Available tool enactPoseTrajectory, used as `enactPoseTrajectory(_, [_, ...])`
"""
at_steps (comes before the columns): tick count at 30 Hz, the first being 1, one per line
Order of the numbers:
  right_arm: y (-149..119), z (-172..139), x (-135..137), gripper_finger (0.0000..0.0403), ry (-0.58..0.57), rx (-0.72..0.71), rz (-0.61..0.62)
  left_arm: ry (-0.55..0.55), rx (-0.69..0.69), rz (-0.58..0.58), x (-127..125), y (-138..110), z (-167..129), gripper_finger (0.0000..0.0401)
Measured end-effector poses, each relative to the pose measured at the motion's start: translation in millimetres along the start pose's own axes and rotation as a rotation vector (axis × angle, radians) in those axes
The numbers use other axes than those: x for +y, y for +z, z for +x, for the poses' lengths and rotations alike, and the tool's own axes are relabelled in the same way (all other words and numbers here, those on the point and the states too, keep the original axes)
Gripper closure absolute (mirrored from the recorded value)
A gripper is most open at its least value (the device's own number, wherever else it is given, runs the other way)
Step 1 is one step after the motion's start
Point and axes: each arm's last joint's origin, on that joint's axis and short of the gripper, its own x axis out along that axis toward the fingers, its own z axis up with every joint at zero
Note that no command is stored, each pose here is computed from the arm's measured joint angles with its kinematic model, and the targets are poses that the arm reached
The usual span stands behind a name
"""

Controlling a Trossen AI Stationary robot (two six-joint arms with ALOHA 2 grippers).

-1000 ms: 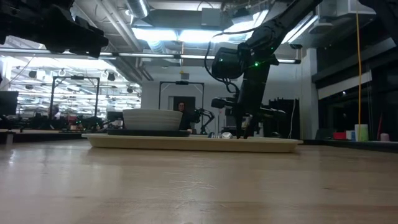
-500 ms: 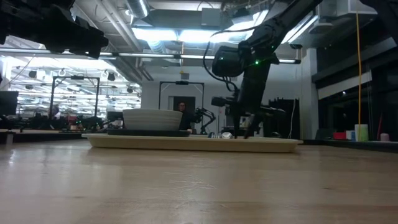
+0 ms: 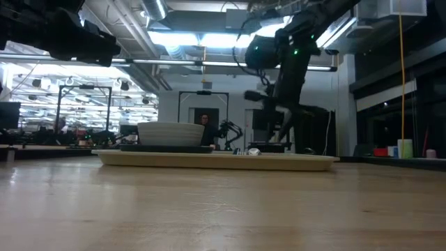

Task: Set up tray
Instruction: Return to Home Position

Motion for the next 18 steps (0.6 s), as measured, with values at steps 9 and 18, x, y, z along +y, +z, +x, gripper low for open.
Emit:
enactPoseTrajectory(9, [-11,-80,-8,0.0367,0.087,-0.187,-0.224,0.048,-0.071,0.046,2,7,-1,0.0396])
enactPoseTrajectory(18, [-54,-151,-18,0.0398,0.138,-0.493,-0.507,0.0,-0.143,0.065,10,13,-2,0.0399])
